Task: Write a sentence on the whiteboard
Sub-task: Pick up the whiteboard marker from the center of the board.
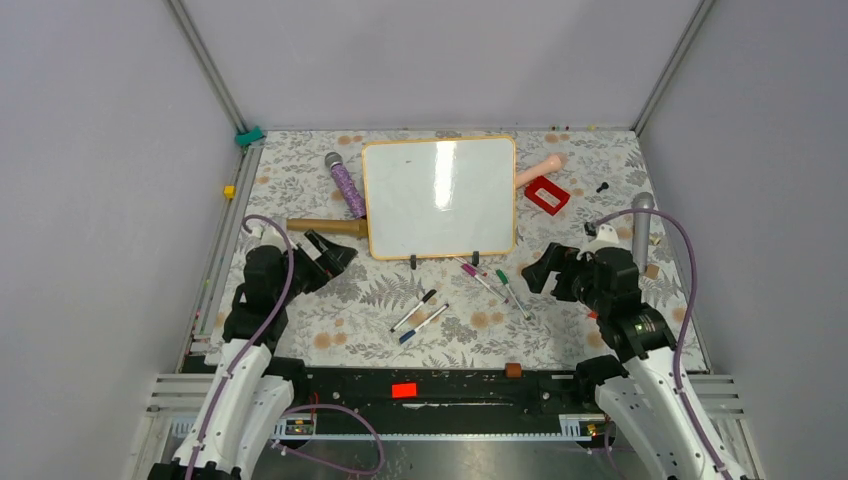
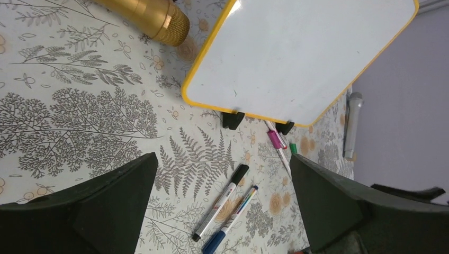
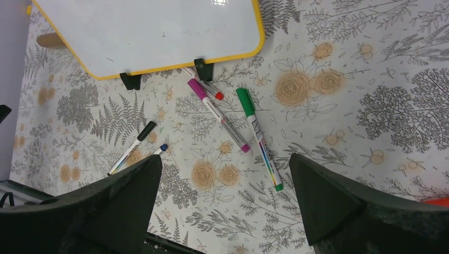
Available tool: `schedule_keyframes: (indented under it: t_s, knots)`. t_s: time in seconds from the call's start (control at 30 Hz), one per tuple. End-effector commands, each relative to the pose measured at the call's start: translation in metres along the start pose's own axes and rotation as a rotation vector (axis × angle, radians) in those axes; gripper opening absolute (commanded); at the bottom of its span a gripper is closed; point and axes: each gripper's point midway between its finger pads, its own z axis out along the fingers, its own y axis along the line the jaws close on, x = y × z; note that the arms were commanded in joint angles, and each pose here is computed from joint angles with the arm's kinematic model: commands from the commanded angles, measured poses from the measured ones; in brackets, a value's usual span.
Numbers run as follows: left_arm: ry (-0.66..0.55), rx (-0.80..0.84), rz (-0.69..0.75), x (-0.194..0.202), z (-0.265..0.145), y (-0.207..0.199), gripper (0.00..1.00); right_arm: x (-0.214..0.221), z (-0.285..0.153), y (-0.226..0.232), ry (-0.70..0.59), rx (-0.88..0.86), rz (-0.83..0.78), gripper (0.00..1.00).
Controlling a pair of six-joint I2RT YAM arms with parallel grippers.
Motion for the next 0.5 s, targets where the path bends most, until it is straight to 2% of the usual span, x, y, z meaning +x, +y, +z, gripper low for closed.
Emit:
schedule_keyframes:
  t_s: [0.0,0.07,0.2,0.3,0.4,0.47]
  knots:
    - [0.035,0.163,0.063,-0.004,-0.004,-0.035,0.99,-0.006,0.016,0.014,0.004,-0.072,-0.034,0.99]
    - [0.063,0.242,0.053,0.003,-0.002,-0.045,0.99,-0.003,0.027,0.015,0.04,-0.057,-0.057,0.93]
    - [0.104,0.334,0.03,0.013,0.005,-0.053,0.99,0.005,0.046,0.018,0.102,0.001,-0.167,0.9]
    - [0.137,0.347,0.014,0.022,0.01,-0.052,0.99,0.016,0.061,0.026,0.16,0.011,-0.239,0.89]
    - [0.164,0.355,0.016,0.031,0.012,-0.053,0.99,0.03,0.075,0.036,0.213,0.009,-0.308,0.8]
    - [0.171,0.365,0.025,0.036,0.013,-0.054,0.99,0.037,0.085,0.042,0.237,0.012,-0.342,0.79]
